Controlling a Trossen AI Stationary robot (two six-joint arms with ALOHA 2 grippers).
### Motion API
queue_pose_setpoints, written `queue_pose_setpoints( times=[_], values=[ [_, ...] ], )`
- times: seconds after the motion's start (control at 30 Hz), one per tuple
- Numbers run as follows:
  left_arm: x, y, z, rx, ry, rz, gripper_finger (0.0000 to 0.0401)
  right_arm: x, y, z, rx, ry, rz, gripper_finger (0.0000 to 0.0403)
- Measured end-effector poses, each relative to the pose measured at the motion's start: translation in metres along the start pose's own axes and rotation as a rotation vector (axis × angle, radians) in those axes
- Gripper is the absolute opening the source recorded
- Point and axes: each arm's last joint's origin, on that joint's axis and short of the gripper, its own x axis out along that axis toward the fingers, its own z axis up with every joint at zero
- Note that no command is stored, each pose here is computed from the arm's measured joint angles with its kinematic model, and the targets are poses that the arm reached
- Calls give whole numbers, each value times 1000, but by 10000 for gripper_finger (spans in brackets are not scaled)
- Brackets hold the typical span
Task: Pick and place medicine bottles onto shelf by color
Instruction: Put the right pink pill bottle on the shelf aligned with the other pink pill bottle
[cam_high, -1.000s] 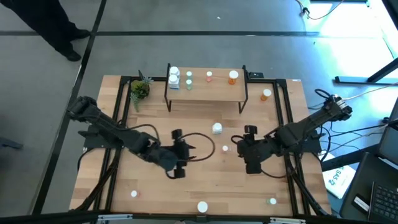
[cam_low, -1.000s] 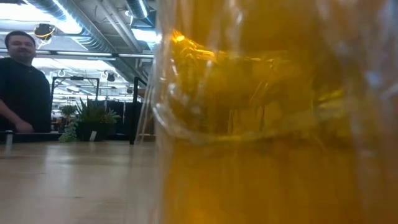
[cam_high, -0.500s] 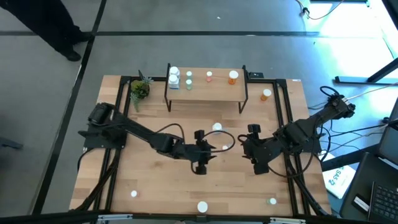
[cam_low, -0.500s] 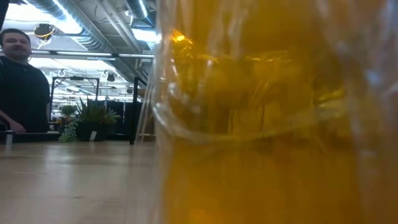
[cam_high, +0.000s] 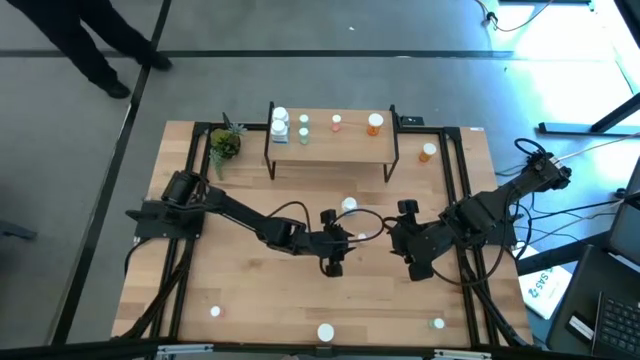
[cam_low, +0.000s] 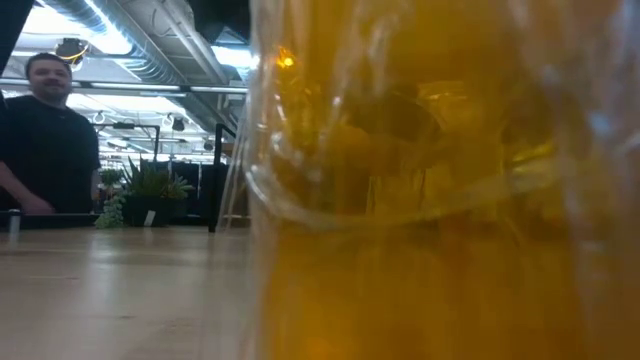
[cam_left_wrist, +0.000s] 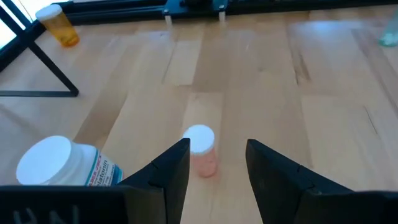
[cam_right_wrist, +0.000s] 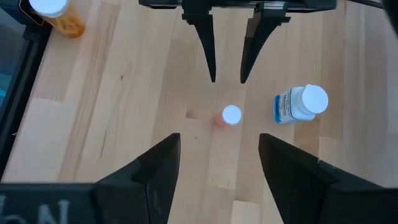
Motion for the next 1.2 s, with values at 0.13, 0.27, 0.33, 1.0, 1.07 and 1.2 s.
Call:
queue_pose_setpoints(
  times=[0.13, 0.27, 0.33, 1.0, 1.07, 1.2],
  values=[
    [0, 0, 0, -1, -1, 0, 150, 0, 0, 0, -2, -2, 1, 220],
    [0, 0, 0, -1, -1, 0, 150, 0, 0, 1, 1, -7, 2, 220],
    [0, 0, 0, -2, -1, 1, 150, 0, 0, 1, -1, -7, 2, 220],
    [3, 4, 1, -115, 7, -67, 194, 0, 0, 1, -1, -7, 2, 220],
    [4, 8, 2, -120, 8, -58, 218, 0, 0, 1, 1, -7, 2, 220],
    [8, 14, 1, -125, 11, -41, 264, 0, 0, 1, 0, -7, 2, 220]
  ],
)
